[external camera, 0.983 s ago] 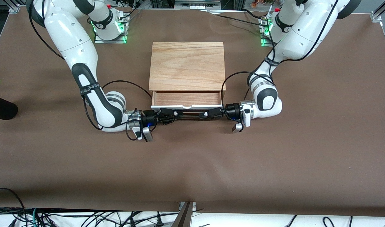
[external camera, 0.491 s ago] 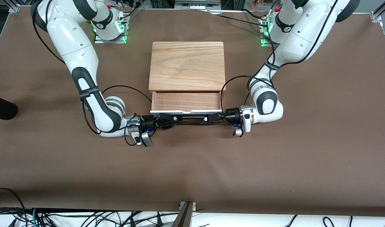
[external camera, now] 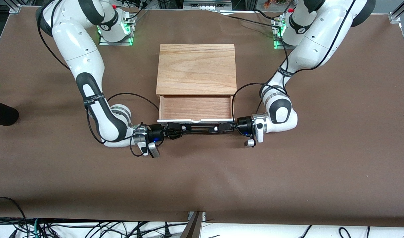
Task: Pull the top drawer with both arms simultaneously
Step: 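Pull the drawer out of the box with both grippers together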
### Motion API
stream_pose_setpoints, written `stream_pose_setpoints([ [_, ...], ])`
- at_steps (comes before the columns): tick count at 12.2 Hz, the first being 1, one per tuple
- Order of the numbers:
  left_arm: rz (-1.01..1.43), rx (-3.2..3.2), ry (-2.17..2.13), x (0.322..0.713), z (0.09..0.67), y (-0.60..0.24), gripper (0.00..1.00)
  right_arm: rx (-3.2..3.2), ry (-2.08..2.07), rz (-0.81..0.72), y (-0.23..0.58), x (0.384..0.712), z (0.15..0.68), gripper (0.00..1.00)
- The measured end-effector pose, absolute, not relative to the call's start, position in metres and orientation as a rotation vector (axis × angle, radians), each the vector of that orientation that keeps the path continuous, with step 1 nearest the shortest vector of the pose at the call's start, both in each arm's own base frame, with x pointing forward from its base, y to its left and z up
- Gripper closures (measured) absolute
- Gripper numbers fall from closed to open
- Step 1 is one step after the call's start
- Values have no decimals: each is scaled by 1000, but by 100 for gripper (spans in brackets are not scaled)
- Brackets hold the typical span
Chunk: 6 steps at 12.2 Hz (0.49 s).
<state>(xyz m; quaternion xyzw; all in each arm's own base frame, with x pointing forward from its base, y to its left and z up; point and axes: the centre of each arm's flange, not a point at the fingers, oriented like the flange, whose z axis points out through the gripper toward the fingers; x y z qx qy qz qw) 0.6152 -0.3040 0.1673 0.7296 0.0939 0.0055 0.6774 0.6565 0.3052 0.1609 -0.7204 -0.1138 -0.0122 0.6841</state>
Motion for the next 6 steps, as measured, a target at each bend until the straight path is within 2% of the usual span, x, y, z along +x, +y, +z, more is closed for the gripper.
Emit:
stream_pose_setpoints([
  [6,-10,1603,209,630,157,-303,81,-1631,-250,-36,305,667,161,82],
])
